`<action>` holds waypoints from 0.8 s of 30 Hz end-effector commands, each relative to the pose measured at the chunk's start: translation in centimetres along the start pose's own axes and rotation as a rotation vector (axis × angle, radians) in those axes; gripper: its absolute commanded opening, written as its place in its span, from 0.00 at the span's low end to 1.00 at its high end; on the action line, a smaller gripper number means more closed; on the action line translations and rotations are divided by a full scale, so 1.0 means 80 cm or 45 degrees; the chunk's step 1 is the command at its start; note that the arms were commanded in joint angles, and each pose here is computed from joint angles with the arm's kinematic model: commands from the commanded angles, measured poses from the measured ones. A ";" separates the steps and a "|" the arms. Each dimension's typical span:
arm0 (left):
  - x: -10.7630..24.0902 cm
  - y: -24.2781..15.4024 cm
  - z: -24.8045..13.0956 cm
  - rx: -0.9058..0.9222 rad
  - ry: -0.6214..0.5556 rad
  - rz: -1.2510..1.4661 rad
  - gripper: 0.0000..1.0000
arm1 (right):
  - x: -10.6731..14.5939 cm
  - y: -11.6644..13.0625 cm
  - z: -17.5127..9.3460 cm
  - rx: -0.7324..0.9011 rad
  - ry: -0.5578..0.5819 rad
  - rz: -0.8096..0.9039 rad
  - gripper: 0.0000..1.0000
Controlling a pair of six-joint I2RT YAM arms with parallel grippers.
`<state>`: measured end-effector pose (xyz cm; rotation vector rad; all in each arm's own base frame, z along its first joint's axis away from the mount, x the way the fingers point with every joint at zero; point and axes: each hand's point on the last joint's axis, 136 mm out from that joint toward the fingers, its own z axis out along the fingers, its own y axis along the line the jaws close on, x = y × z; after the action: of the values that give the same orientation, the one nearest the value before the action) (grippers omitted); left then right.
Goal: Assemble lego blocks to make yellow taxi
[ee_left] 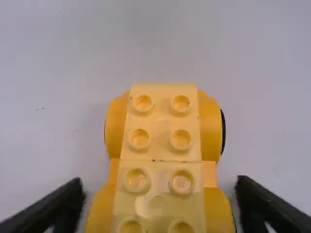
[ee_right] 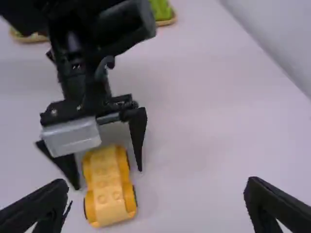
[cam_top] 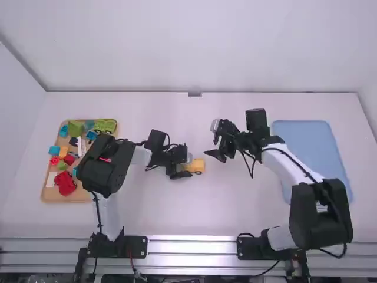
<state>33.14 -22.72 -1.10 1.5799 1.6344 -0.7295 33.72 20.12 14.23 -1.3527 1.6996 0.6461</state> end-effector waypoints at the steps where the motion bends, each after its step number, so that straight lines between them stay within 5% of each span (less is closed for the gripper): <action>1: 0.002 0.002 0.002 -0.009 0.007 -0.117 0.99 | -0.002 -0.012 -0.002 0.088 0.055 0.075 0.98; 12: -0.059 0.032 -0.106 -0.225 0.232 -0.338 0.99 | -0.033 0.001 0.017 0.061 -0.015 -0.046 0.98; 24: -0.067 0.066 -0.315 -1.126 0.317 -0.996 0.99 | -0.144 0.047 0.026 -0.182 -0.411 -0.081 0.98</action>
<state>34.98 -8.04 16.95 0.7082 2.2658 -0.1824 32.30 27.83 20.90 -1.3129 1.4081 0.8006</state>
